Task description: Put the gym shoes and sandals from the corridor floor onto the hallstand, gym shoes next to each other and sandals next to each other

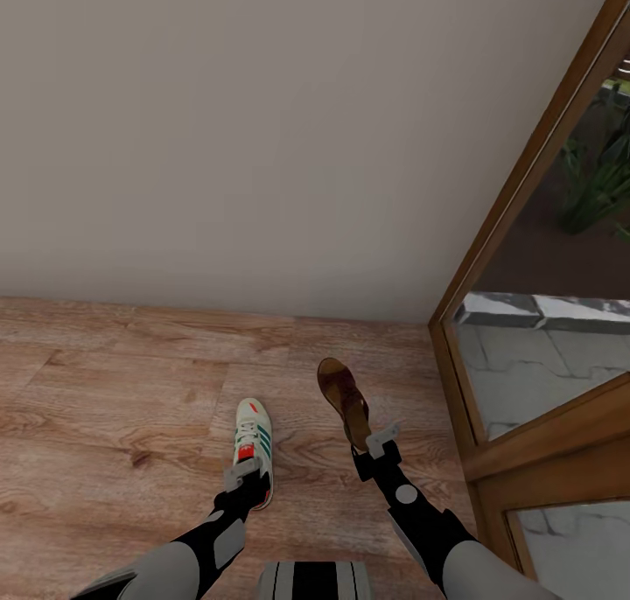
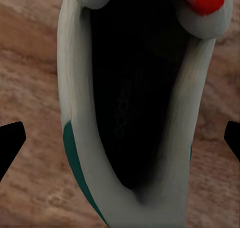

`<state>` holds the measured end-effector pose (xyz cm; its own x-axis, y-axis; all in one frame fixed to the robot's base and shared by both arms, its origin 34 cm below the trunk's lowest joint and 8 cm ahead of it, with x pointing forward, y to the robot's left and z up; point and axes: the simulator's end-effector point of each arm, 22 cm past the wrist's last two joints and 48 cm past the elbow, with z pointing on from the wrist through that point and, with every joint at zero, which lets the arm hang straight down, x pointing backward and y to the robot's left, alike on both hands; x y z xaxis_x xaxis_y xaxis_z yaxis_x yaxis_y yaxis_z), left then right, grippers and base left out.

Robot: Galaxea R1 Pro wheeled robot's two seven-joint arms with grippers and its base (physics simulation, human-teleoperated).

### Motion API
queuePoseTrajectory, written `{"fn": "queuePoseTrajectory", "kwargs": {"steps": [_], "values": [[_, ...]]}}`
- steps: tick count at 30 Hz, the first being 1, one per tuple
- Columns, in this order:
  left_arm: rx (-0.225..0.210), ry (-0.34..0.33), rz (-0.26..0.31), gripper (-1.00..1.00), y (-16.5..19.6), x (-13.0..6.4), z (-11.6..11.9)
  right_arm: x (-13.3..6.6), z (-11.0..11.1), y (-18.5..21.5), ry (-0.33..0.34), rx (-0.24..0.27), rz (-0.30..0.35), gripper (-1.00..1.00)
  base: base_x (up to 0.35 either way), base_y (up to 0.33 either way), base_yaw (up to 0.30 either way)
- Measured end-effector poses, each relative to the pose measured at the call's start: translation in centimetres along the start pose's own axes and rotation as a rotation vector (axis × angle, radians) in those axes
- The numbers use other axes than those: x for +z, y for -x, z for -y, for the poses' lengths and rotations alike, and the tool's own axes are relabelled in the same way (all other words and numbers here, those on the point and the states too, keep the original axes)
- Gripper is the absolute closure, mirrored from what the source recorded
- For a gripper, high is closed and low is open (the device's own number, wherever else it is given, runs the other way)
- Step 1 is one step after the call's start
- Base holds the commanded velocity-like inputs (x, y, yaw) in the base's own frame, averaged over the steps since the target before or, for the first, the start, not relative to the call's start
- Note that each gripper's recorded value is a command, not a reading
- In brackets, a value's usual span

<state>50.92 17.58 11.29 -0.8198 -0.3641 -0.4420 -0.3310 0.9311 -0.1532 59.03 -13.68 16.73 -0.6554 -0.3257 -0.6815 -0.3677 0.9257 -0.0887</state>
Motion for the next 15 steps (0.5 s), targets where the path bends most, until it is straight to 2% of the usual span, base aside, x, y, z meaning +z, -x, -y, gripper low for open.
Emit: {"fn": "queuePoseTrajectory", "kwargs": {"steps": [15], "values": [[0.000, 0.000, 0.000, -1.00, 0.00, 0.00, 0.02, -0.01, 0.01, -0.03, 0.000, 0.000, 0.000, 1.00, 0.000, 0.000, 0.000]]}}
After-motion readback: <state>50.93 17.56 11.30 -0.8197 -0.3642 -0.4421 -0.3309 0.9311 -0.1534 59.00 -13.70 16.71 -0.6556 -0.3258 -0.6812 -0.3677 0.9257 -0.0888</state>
